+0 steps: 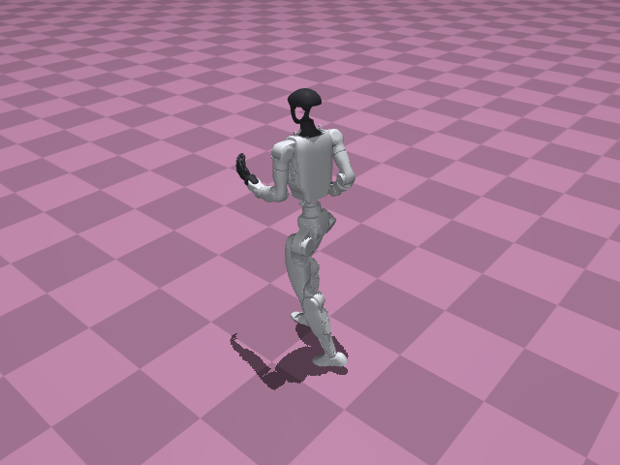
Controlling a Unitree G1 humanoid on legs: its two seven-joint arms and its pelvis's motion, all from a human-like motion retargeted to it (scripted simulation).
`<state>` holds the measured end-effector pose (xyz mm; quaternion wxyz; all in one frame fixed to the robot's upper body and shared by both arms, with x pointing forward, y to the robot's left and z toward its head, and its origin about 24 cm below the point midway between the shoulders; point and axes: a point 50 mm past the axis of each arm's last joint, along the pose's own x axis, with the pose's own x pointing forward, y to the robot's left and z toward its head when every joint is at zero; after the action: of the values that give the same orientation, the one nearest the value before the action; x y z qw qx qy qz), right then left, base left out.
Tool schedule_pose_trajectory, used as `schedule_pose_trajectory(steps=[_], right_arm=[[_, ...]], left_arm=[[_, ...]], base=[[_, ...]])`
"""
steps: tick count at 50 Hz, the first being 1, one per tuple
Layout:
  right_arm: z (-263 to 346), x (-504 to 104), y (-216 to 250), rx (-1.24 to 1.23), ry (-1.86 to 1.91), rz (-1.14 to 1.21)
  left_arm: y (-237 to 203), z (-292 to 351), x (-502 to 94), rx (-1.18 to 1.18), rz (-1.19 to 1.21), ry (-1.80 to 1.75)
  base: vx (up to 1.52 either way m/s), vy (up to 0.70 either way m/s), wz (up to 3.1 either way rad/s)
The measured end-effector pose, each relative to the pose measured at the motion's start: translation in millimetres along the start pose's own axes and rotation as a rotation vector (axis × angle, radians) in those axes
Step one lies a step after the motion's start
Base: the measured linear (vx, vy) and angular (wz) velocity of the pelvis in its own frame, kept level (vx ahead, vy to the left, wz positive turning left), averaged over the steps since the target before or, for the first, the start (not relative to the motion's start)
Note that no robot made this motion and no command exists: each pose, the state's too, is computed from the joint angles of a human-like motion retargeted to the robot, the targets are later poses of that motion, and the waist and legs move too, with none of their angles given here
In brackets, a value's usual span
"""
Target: Walk run
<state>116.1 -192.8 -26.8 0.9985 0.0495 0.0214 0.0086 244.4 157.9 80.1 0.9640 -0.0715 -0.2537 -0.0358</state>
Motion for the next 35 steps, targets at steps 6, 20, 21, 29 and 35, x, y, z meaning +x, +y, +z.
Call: schedule_pose_trajectory(steps=[6,20,21,29,35], right_arm=[[14,19,11,-0.035,-0.061,0.076],[56,75,15,-0.03,-0.293,0.095],[58,75,14,-0.02,-0.303,0.096],[51,66,9,0.026,-0.262,0.157],[4,58,30,0.102,-0.055,0.208]], left_arm=[[20,0,-21,0.208,-0.062,0.101],[36,-36,-201,0.322,-0.033,0.735],[37,-35,-201,0.342,-0.019,0.737],[30,-45,-174,0.323,0.073,0.669],[10,-65,-107,0.216,-0.053,0.505]], base=[[1.3,-0.51,-0.3],[1.21,-0.37,-0.39],[1.03,-0.26,-0.7],[1.31,-0.31,-0.01],[1.17,-0.12,0.8]])
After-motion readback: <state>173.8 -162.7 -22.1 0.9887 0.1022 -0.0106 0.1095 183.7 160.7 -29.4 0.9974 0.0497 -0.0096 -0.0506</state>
